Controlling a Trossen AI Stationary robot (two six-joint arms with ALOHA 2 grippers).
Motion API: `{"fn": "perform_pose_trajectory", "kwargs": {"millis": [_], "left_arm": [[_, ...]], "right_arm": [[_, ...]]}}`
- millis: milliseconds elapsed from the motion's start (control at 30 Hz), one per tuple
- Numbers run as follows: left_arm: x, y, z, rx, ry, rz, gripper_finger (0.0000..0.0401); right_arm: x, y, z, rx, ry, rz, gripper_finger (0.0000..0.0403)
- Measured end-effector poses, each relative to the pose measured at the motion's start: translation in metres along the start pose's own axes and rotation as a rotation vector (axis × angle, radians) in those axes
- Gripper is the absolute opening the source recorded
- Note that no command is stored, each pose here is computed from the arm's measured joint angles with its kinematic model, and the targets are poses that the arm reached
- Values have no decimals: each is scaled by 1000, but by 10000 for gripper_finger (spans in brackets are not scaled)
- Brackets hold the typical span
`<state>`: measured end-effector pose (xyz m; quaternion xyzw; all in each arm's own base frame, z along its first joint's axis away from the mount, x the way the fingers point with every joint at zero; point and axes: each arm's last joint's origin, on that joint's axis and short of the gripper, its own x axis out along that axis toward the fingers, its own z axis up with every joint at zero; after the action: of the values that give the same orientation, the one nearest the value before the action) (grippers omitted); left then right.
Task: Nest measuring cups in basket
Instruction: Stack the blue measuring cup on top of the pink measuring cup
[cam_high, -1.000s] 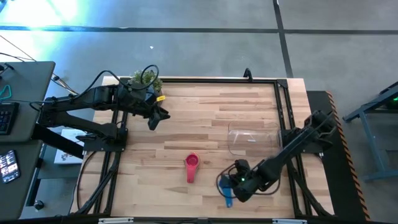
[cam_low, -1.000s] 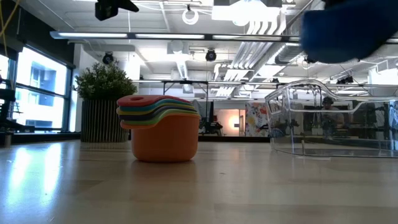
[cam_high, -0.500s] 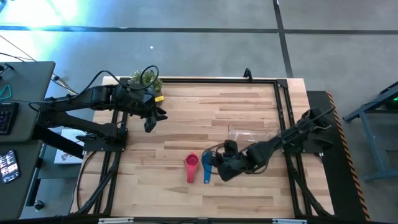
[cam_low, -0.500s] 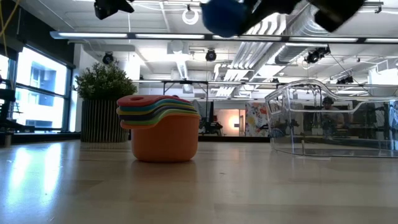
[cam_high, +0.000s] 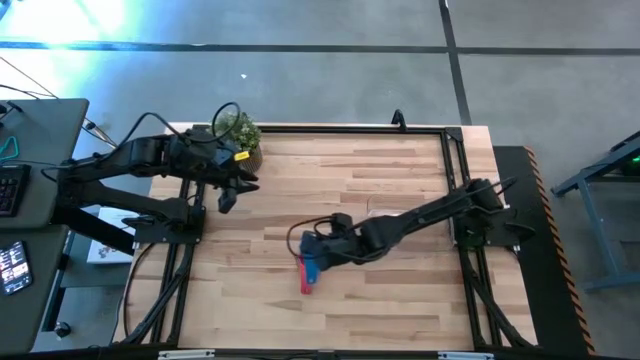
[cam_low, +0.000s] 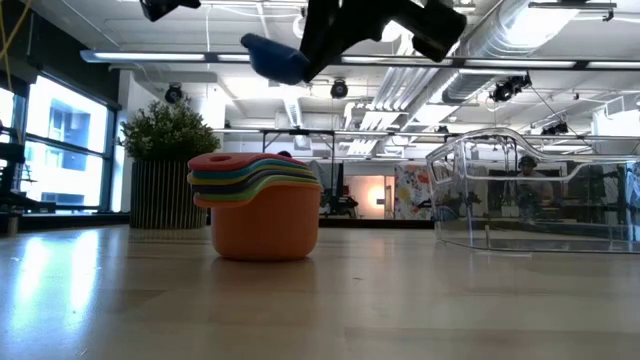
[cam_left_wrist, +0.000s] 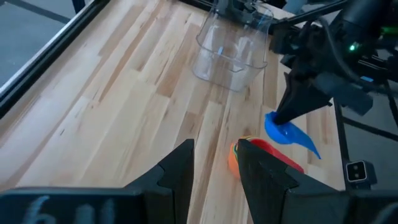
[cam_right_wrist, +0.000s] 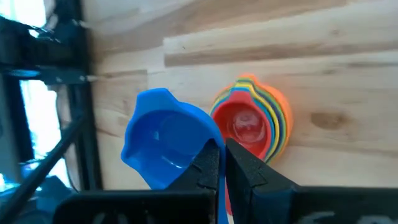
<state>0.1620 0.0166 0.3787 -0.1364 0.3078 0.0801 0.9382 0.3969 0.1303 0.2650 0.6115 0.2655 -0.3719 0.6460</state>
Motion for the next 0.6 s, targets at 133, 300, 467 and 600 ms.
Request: {"fn": "perform_pose_trajectory", "kwargs": {"millis": [133, 300, 467, 600], "left_arm": [[-4, 0, -2, 18, -4, -1, 113], [-7, 1, -5, 25, 14, 4, 113], [-9, 1, -5, 25, 7, 2, 113], [-9, 1, -6, 25, 13, 3, 113]], "right_arm": [[6, 9, 0, 17, 18, -43, 0], [13, 13, -4, 64, 14, -78, 0], [23, 11, -8, 128, 28, -111, 0], [34, 7, -13, 155, 60, -144, 0]]}}
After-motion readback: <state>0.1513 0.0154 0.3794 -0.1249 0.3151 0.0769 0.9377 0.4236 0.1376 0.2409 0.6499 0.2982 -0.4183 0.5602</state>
